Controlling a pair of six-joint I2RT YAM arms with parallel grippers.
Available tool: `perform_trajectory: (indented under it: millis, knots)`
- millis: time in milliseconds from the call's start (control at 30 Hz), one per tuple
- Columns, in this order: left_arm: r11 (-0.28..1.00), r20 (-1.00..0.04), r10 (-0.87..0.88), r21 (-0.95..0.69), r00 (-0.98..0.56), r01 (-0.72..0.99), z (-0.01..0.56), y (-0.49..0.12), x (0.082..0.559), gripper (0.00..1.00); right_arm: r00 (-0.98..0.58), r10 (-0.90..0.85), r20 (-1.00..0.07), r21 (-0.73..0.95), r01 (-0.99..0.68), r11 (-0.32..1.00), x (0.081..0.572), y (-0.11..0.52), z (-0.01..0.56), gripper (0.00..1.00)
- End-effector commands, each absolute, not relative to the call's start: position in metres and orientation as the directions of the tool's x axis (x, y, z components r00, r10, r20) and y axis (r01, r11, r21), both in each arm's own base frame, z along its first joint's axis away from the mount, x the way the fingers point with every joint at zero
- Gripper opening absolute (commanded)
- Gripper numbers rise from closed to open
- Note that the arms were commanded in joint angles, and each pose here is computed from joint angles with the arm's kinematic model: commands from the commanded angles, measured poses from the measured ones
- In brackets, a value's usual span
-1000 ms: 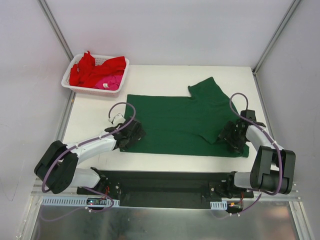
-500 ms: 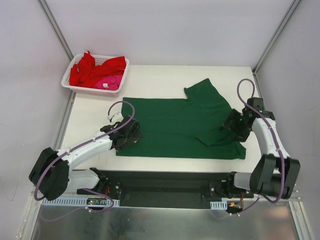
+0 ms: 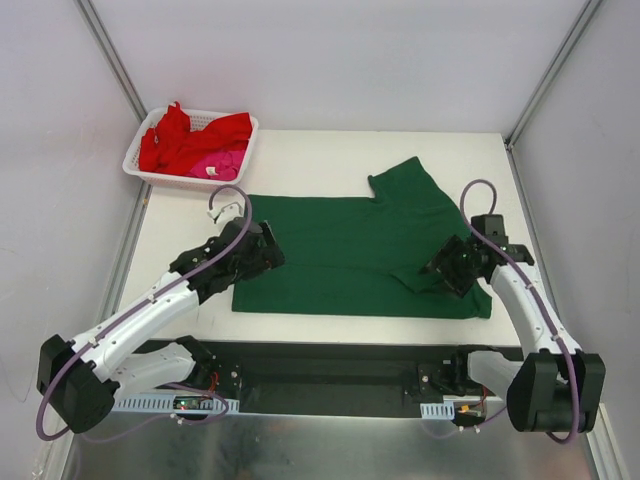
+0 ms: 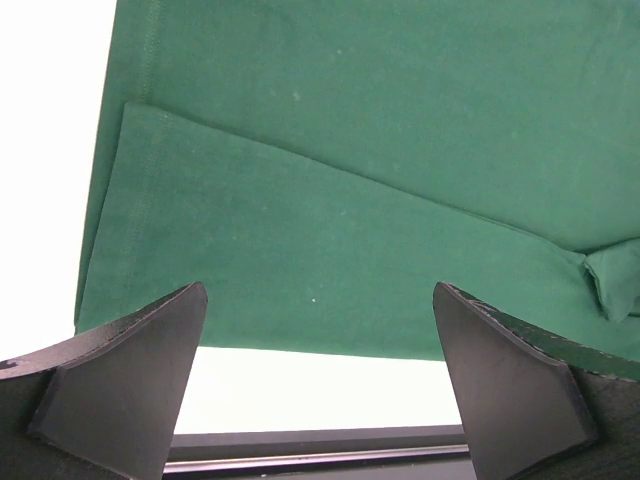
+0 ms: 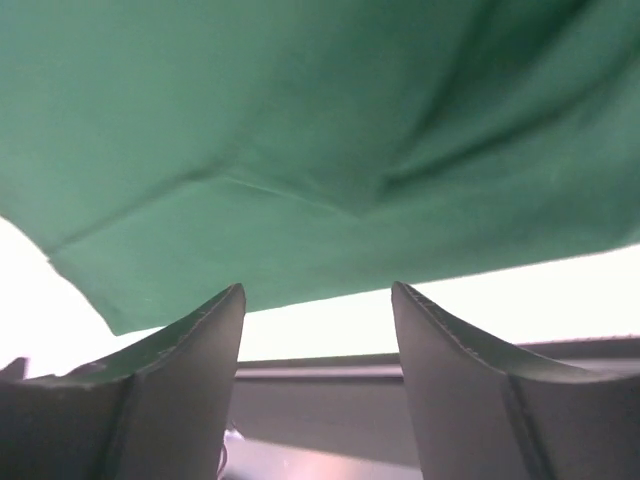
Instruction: Fold and stack the t-shirts
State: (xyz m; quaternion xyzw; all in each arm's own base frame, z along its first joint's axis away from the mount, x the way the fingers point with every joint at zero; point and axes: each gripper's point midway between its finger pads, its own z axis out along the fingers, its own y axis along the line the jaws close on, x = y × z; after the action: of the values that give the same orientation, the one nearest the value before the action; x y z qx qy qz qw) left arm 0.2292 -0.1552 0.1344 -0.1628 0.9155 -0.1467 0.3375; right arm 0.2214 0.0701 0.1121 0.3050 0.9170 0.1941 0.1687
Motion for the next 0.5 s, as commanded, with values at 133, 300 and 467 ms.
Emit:
perform_trajectory:
  millis: [133,300,467]
  knots:
    - [0.888,-0.542,-0.422,-0.410,-0.727,-0.210,0.135,-0.153,0.216,0.97,-0.715,0.683,-0.152,0.419,0.579,0.699,0.229,0.084,0.075,0.52]
    - [0.889,-0.541,-0.422,-0.406,-0.728,-0.213,0.130,-0.150,0.212,0.98,-0.729,0.660,-0.181,0.355,0.577,0.735,0.235,0.083,0.063,0.51]
    - [0.888,-0.542,-0.426,-0.404,-0.724,-0.221,0.130,-0.146,0.211,0.98,-0.747,0.647,-0.152,0.311,0.586,0.749,0.233,0.087,0.047,0.47]
